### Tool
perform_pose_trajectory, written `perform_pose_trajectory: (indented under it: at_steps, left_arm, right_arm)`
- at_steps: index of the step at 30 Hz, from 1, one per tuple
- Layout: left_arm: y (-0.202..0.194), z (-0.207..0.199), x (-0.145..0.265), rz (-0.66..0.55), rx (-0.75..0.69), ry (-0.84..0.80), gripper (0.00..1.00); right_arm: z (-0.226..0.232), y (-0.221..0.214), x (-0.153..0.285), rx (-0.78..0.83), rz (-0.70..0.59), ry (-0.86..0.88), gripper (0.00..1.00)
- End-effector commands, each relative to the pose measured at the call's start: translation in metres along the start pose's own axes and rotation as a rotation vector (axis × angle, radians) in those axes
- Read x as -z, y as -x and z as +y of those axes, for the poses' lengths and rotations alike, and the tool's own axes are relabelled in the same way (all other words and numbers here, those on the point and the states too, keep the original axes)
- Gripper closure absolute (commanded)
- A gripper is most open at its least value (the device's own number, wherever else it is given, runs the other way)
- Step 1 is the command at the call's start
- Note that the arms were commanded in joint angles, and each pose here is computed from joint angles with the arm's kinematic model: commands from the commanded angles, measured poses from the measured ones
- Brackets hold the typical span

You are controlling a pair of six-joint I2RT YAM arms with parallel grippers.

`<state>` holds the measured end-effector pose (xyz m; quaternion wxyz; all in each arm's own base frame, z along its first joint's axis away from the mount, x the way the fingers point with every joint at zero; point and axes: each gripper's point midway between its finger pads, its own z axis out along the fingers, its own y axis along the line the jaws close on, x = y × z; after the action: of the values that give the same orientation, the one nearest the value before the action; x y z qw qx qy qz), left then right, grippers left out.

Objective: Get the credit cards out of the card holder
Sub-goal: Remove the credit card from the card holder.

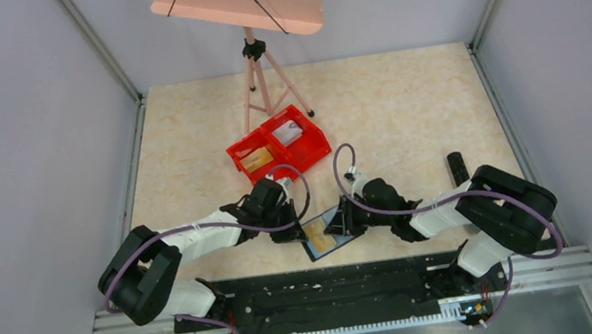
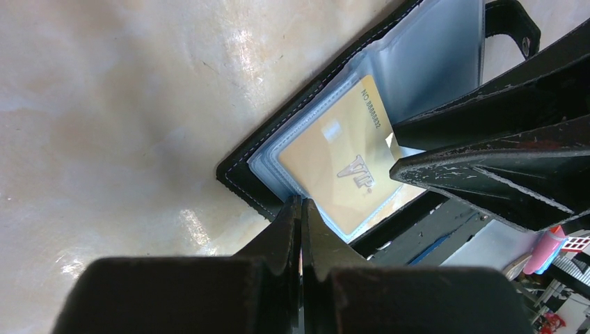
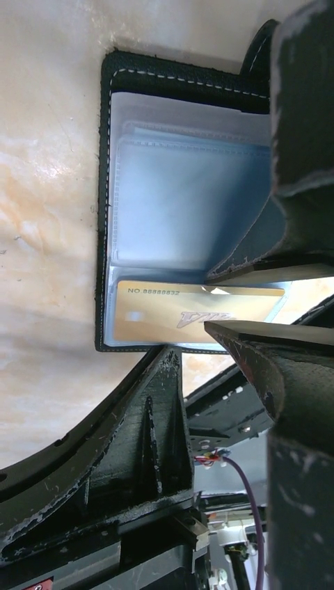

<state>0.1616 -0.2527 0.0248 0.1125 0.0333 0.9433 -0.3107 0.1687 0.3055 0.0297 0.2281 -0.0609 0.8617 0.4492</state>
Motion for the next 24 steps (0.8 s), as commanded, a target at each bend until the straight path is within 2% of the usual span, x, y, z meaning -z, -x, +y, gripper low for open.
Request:
perform_pose_trajectory:
  at_steps: [1,6,12,16,24]
  left_arm:
    - [0.001,0.001,-0.004,-0.003,-0.023,0.004,1.00]
    - [0.001,0.004,-0.005,-0.005,-0.021,0.013,1.00]
    - [-0.002,0.007,-0.009,0.006,-0.014,0.019,1.00]
    - [-0.002,0.007,-0.008,0.003,-0.013,0.017,1.00]
    - [-0.003,0.012,-0.010,0.008,-0.017,0.038,1.00]
  right_arm:
    - [0.002,0.002,0.001,-0.005,-0.013,0.028,0.76]
    - [0.002,0.003,0.002,-0.008,-0.024,0.034,0.86]
    - [0.008,0.002,0.002,-0.018,-0.026,0.078,0.91]
    - [0.008,0.000,0.002,-0.025,-0.022,0.085,1.00]
    - [0.001,0.001,0.011,-0.045,-0.035,0.084,1.00]
